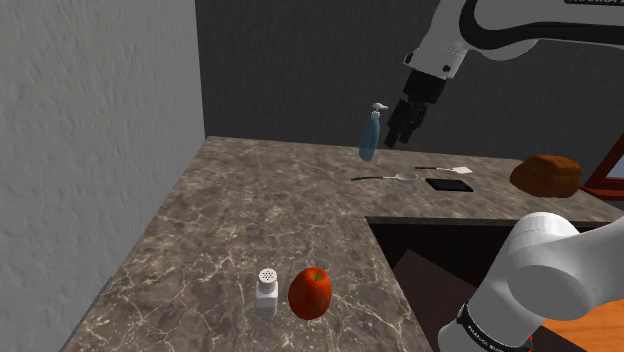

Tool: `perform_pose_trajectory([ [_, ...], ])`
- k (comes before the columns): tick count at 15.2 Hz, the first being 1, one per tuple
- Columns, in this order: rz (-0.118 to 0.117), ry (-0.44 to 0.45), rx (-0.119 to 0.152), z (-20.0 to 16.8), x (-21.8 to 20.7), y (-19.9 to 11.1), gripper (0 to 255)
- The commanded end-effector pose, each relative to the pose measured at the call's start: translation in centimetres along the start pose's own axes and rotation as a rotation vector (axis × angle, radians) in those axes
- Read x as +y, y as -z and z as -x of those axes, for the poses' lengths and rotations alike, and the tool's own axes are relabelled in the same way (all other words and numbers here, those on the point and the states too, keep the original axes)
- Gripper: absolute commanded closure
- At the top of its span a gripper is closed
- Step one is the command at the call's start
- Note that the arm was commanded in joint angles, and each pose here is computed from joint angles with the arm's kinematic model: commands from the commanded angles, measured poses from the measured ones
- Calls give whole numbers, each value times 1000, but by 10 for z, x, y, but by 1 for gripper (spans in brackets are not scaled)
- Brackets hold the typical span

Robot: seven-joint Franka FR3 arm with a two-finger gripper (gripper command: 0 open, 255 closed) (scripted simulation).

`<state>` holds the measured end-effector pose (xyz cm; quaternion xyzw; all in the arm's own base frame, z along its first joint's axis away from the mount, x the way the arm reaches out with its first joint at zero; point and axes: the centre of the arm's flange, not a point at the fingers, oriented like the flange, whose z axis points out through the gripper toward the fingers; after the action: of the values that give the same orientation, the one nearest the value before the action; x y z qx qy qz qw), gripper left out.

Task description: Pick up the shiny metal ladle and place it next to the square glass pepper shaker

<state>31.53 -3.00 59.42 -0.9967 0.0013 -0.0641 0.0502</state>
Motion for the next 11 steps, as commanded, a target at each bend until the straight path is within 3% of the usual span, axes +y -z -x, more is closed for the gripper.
perform_pose_trajectory([
  [1, 0, 0, 0, 0, 0, 0, 0],
  [11, -17, 256, -73, -11, 120, -57, 0],
])
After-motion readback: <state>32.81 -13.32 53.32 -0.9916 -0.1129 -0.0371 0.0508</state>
